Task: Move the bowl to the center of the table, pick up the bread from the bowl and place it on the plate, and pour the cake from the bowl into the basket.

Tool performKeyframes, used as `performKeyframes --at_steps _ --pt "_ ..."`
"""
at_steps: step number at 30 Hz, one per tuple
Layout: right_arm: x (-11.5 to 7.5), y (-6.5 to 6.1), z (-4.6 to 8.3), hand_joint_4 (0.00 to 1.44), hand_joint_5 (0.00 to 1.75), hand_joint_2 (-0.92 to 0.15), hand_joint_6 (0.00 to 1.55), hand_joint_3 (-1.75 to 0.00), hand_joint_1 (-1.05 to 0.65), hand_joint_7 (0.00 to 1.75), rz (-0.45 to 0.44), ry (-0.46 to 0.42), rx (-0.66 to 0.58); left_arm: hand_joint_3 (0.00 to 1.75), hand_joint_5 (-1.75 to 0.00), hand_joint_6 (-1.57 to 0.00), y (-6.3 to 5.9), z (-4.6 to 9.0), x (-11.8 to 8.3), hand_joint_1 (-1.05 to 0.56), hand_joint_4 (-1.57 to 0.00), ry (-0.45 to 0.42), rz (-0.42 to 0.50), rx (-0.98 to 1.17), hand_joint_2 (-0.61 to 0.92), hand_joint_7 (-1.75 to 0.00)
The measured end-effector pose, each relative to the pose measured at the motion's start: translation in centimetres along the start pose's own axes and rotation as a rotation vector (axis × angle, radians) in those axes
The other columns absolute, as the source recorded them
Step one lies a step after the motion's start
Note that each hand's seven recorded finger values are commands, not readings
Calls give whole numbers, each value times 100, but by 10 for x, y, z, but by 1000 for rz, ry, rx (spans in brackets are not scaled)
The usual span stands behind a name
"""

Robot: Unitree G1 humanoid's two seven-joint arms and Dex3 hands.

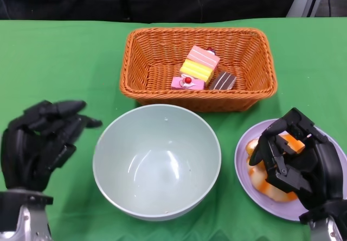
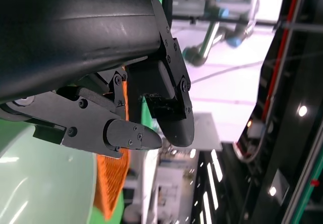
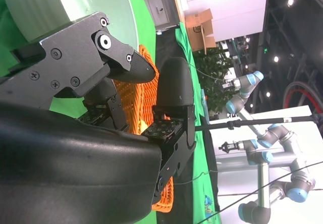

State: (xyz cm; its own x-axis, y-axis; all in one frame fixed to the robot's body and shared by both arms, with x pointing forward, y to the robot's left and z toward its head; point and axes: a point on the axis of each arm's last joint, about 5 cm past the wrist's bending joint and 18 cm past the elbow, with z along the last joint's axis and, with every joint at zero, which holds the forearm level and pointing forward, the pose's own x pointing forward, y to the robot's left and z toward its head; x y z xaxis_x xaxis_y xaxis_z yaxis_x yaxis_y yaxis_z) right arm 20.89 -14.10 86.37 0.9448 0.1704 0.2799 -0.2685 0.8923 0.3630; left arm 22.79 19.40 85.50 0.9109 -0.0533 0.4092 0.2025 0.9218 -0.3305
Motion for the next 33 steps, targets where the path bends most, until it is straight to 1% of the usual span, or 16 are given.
performKeyframes --at_steps 1,3,6,8,11,14,17,19,21,25,29,31,33 --pt "0 0 1 75 169 -60 62 -102 -11 139 3 -1 2 21 -125 -105 -1 -1 -2 -15 -81 21 -22 -6 92 -79" --pt "0 0 4 75 168 -61 62 -101 -11 138 11 -6 7 23 -126 -105 -1 -2 -9 -13 -82 57 -71 -15 92 -85" --pt "-2 -1 6 74 168 -62 61 -101 -9 138 17 -13 4 23 -126 -103 -2 -3 -17 -13 -84 82 -107 -16 92 -87" --pt "-3 -2 7 74 169 -60 60 -103 -9 140 28 -23 -9 27 -129 -102 -3 -2 -19 -10 -84 88 -127 -15 92 -91" --pt "-4 -2 9 73 170 -58 59 -104 -11 142 52 -36 -41 27 -131 -101 -5 -2 -22 -9 -86 105 -148 -28 92 -93" --pt "-5 -1 12 72 171 -56 58 -102 -14 144 81 -46 -55 30 -135 -98 -7 -1 -25 -9 -84 107 -159 -36 92 -98" --pt "-6 -1 14 72 171 -56 59 -100 -14 144 108 -47 -65 32 -136 -98 -10 -2 -28 -9 -84 112 -168 -46 92 -100" --pt "-6 -1 14 73 169 -57 61 -98 -13 142 112 -46 -66 31 -138 -96 -10 -2 -27 -10 -82 106 -172 -47 92 -102" --pt "-7 -1 14 74 168 -56 62 -100 -13 140 113 -48 -67 31 -138 -95 -11 0 -26 -10 -82 97 -176 -43 92 -103" --pt "-7 0 15 73 168 -54 62 -104 -13 141 114 -57 -71 30 -138 -93 -11 0 -26 -10 -81 95 -180 -39 92 -104" --pt "-6 1 16 73 168 -54 61 -103 -15 141 117 -63 -79 26 -138 -92 -11 0 -25 -14 -80 102 -181 -43 92 -105" --pt "-6 1 16 72 169 -55 60 -103 -15 142 119 -64 -80 27 -139 -92 -11 1 -24 -13 -81 101 -187 -37 92 -106" --pt "-6 1 16 72 170 -56 60 -102 -15 143 123 -64 -80 32 -140 -92 -12 2 -23 -10 -81 97 -191 -34 92 -107"
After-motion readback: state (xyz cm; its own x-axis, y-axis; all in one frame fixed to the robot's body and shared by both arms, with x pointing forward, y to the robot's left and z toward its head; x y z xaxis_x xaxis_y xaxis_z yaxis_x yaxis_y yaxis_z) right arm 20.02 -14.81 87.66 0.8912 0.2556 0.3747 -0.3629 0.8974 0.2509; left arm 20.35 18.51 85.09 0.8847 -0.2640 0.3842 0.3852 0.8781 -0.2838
